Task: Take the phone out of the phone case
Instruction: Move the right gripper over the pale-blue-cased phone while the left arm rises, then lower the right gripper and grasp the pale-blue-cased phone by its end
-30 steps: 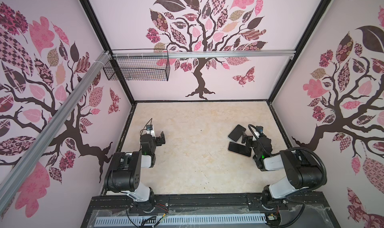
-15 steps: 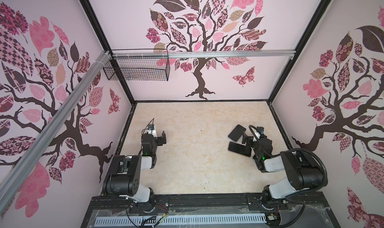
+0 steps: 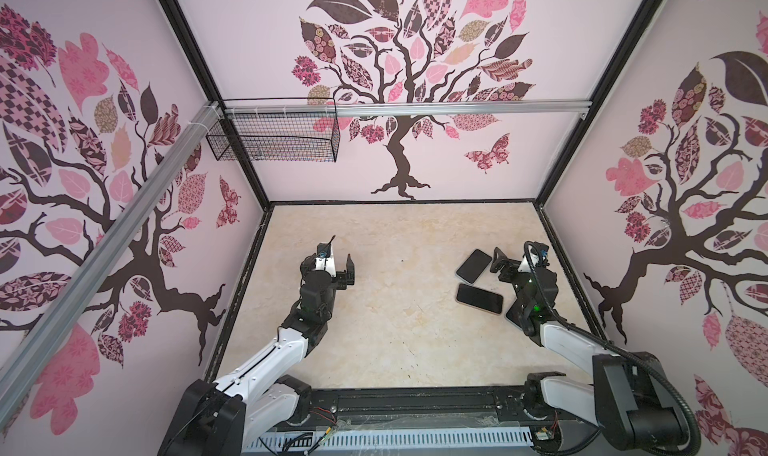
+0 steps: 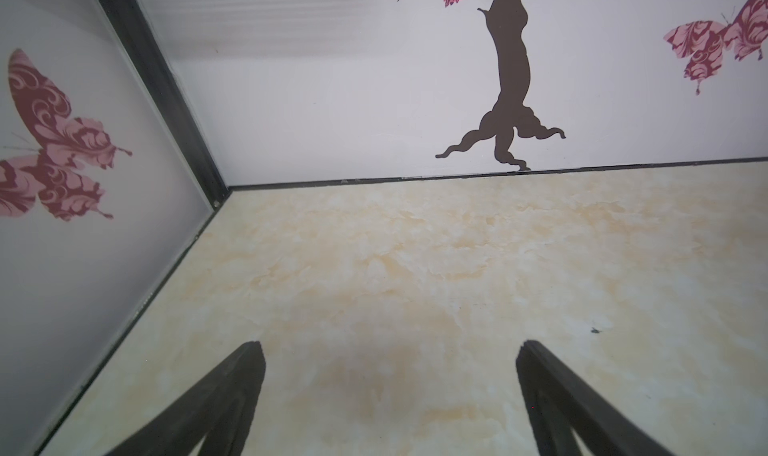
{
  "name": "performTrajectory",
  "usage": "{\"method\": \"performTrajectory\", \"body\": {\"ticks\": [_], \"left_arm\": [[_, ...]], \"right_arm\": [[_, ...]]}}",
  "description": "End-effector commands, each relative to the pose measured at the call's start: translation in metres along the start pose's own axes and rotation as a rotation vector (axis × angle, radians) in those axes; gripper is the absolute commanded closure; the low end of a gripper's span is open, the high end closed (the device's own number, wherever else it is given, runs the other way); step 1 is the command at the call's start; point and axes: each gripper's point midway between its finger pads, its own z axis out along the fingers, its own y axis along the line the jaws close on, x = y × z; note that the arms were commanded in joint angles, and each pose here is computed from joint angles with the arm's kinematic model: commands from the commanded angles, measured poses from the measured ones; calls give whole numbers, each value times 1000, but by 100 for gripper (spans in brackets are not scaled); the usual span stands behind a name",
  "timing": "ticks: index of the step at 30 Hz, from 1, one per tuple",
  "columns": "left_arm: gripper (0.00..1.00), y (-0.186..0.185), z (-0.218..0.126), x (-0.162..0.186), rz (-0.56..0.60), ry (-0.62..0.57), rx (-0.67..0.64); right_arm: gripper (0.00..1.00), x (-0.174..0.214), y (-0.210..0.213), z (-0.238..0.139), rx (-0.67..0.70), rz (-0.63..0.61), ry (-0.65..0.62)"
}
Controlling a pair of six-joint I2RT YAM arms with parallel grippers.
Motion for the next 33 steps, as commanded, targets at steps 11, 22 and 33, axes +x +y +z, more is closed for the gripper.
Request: {"method": "performTrajectory", "body": {"ticks": [11, 22, 33], "left_arm": [[1, -27, -16, 37, -322, 432, -21], [2, -147, -51, 54, -123, 520, 297], [2, -173, -55, 66, -276, 560, 376]], "right_arm": [[1, 46, 6, 1, 127, 335, 461], [0, 91, -2, 25, 318, 254, 752], [1, 120, -7, 65, 538, 230, 884]]}}
